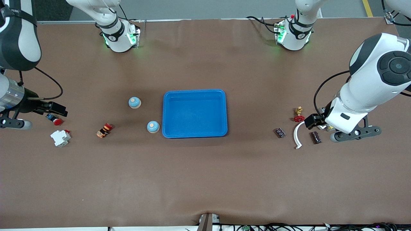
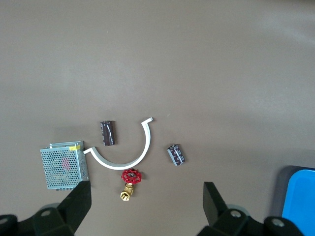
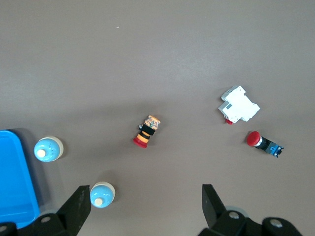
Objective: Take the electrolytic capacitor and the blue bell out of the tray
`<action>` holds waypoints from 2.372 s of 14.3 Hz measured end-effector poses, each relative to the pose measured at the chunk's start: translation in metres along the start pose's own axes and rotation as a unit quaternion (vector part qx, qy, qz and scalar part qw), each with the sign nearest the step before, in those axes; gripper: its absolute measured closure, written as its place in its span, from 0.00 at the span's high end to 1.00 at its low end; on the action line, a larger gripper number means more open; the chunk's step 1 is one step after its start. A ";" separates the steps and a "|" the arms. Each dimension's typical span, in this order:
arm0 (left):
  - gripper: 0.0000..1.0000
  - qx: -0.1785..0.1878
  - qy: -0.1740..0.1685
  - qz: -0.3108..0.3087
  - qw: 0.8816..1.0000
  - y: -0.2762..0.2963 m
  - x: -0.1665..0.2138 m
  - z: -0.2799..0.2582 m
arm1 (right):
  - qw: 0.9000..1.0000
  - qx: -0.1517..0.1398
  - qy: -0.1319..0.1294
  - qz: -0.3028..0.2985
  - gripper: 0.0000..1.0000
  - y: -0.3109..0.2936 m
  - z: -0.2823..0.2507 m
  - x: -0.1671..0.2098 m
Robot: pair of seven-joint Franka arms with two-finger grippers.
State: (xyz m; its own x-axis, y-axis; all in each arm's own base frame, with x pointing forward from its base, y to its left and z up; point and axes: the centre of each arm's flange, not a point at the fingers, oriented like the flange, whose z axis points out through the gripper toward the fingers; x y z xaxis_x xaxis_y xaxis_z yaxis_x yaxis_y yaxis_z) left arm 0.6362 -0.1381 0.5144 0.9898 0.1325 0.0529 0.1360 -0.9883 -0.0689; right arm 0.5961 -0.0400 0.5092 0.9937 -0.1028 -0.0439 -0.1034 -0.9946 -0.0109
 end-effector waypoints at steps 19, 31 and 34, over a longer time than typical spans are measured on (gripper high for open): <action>1.00 0.016 0.005 -0.001 1.000 0.019 -0.011 -0.011 | 0.999 0.004 0.037 0.014 1.00 -0.016 -0.116 -0.038; 1.00 0.006 0.002 -0.042 0.999 -0.024 -0.033 -0.075 | 0.998 0.004 0.050 0.026 1.00 -0.002 -0.158 -0.047; 1.00 -0.009 -0.010 -0.046 0.999 -0.039 -0.049 -0.086 | 0.999 0.004 0.041 0.025 1.00 -0.004 -0.161 -0.050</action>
State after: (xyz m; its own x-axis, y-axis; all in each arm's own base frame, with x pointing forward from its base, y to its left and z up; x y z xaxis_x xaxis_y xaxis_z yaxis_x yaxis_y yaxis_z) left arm 0.5789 -0.1128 0.6005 0.9740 0.2233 0.0375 0.2249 -0.9732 -0.0478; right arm 0.5532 -0.0336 0.6726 0.9875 -0.1532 0.0375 -0.1526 -0.9881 -0.0184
